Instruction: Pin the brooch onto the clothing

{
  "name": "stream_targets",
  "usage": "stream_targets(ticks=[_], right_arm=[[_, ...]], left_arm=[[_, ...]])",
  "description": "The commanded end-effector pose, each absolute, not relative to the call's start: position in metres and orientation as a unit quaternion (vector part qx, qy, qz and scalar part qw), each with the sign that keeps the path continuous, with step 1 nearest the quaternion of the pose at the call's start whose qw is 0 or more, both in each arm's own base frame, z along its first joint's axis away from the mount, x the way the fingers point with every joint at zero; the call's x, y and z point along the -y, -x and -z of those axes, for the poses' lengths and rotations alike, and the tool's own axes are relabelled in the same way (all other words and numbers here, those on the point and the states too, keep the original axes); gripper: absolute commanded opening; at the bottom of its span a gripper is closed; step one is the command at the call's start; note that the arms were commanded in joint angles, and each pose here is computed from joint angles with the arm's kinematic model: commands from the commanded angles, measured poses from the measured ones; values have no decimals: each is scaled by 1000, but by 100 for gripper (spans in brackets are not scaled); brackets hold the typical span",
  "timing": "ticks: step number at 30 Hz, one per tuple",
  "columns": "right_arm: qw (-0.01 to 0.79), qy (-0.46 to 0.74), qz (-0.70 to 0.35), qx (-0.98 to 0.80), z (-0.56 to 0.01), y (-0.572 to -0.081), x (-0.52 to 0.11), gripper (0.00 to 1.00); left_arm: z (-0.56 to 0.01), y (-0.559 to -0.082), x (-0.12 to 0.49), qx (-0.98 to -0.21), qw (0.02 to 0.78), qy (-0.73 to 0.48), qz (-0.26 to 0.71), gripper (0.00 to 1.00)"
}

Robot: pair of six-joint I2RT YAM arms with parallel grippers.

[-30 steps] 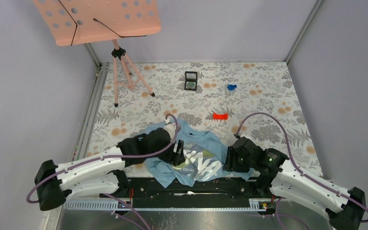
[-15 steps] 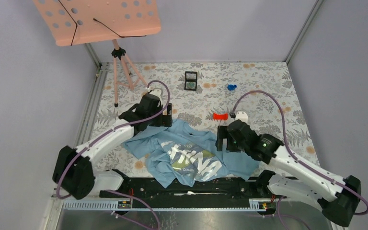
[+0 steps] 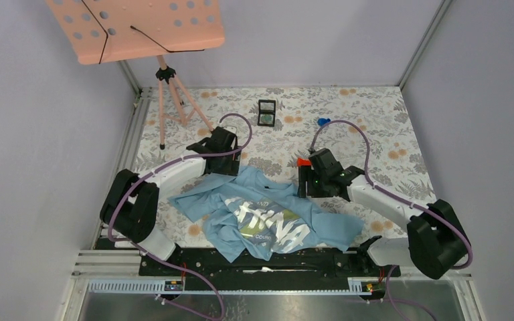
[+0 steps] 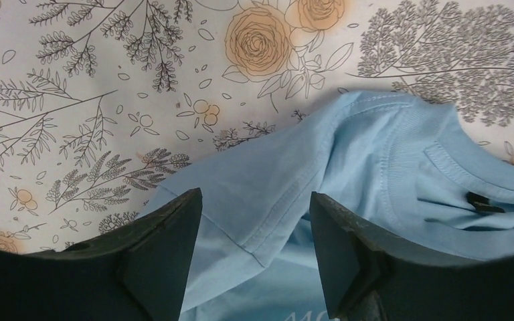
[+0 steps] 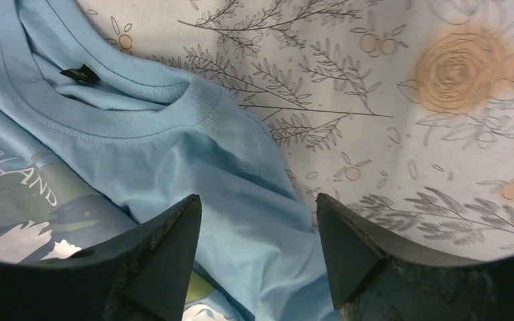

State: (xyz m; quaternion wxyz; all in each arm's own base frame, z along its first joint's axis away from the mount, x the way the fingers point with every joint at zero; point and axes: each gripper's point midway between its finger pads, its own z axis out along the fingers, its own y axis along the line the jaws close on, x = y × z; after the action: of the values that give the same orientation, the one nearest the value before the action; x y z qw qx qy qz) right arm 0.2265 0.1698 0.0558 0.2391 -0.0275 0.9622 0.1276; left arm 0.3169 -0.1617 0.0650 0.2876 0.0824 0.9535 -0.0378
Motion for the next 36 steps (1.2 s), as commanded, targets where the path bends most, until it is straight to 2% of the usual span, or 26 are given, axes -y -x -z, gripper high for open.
stream_targets(ticks=[1,8,12,22,25,27,30,31,32,36], right_arm=[[240,45,-162,-956,-54,-235,-185,69],[231,39,-150,-961,-38,-247,-182,69],[223,44,-148,-963,-33,-252,-185,65],[197,56,-189,-960,-24,-254,-207,55],[189,59,-205,-958,-23,-254,-215,47],[188,61,-212,-957,-25,-255,-218,37],[199,62,-216,-954,-31,-256,-218,14],[206,61,-215,-953,-35,-257,-217,6],[220,60,-214,-950,-45,-260,-215,0],[288,60,-191,-936,-92,-268,-199,0]], left_arm=[[-71,-330,159,-949,303,-85,19,65],[-56,-324,167,-953,285,-88,43,65],[-49,-324,167,-956,277,-87,40,54],[-46,-323,157,-957,276,-84,15,46],[-45,-323,157,-958,276,-84,14,34],[-46,-323,157,-957,277,-83,17,22],[-54,-324,156,-954,289,-77,17,4],[-60,-326,155,-952,298,-72,17,0],[-67,-327,154,-948,309,-67,17,0],[-132,-335,147,-914,402,-42,32,0]])
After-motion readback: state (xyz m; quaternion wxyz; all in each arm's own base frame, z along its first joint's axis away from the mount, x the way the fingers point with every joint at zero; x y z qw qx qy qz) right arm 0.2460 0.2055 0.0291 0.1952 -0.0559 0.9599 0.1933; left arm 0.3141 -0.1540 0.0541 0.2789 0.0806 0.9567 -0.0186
